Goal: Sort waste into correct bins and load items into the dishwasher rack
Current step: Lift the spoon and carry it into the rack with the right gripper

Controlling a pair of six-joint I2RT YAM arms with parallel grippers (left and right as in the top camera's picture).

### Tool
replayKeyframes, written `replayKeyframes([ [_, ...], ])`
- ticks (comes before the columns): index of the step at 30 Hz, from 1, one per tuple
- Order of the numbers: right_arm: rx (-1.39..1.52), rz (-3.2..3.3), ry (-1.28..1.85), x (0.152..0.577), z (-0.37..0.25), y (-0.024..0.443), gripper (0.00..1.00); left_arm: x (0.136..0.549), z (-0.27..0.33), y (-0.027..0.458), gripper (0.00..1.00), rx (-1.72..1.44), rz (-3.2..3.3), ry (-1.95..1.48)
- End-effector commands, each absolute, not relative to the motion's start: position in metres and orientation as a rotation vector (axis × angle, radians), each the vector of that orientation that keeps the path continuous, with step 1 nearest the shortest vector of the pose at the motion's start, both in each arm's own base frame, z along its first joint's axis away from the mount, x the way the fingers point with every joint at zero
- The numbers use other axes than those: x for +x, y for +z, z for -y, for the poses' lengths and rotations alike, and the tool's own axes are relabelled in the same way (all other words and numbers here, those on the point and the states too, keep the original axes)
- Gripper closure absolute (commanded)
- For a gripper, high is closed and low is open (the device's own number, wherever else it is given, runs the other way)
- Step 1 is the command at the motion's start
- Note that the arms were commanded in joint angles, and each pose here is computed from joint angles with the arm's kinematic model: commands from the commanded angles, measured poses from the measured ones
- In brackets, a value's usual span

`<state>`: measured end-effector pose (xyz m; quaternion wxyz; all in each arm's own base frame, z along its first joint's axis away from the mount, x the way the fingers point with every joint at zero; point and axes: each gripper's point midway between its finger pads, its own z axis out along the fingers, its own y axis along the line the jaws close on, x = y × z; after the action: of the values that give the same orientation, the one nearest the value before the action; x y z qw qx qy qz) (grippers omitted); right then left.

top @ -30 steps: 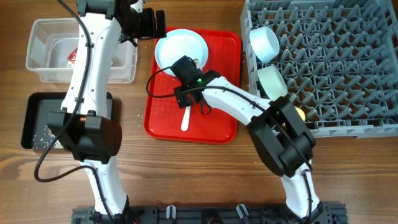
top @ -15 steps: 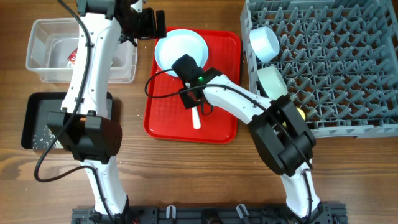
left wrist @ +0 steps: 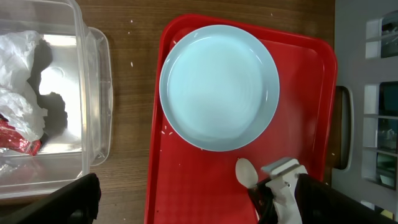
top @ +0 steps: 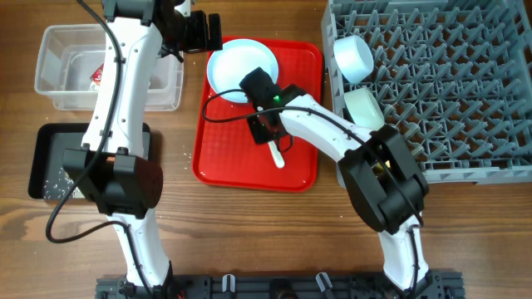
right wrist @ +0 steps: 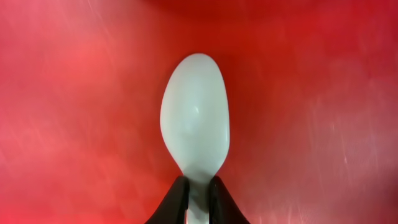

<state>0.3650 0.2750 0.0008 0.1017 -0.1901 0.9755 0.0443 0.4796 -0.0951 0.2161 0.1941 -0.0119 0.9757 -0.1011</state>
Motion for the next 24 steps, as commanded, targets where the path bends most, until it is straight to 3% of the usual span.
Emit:
replayKeyframes([
  [1,-0.607,-3.052,0.030,0.328,-0.249,-0.036,0.96,0.481,0.094,0.208,0.00,-0.044,-2.752,-0.275],
  [5,-0.681,-3.073,0.071,0.317,-0.248,-0.023,0.96,0.481,0.094,0.208,0.00,-0.044,-2.752,-0.275],
  [18,-0.619,-2.916,0.171,0.339,-0.240,0.055,0.96,0.481,0.094,0.208,0.00,-0.044,-2.752,-0.275],
  [24,-0.609,-2.898,0.179,0.343,-0.240,0.060,0.96,0.481,0.094,0.208,0.00,-0.044,-2.752,-0.275],
])
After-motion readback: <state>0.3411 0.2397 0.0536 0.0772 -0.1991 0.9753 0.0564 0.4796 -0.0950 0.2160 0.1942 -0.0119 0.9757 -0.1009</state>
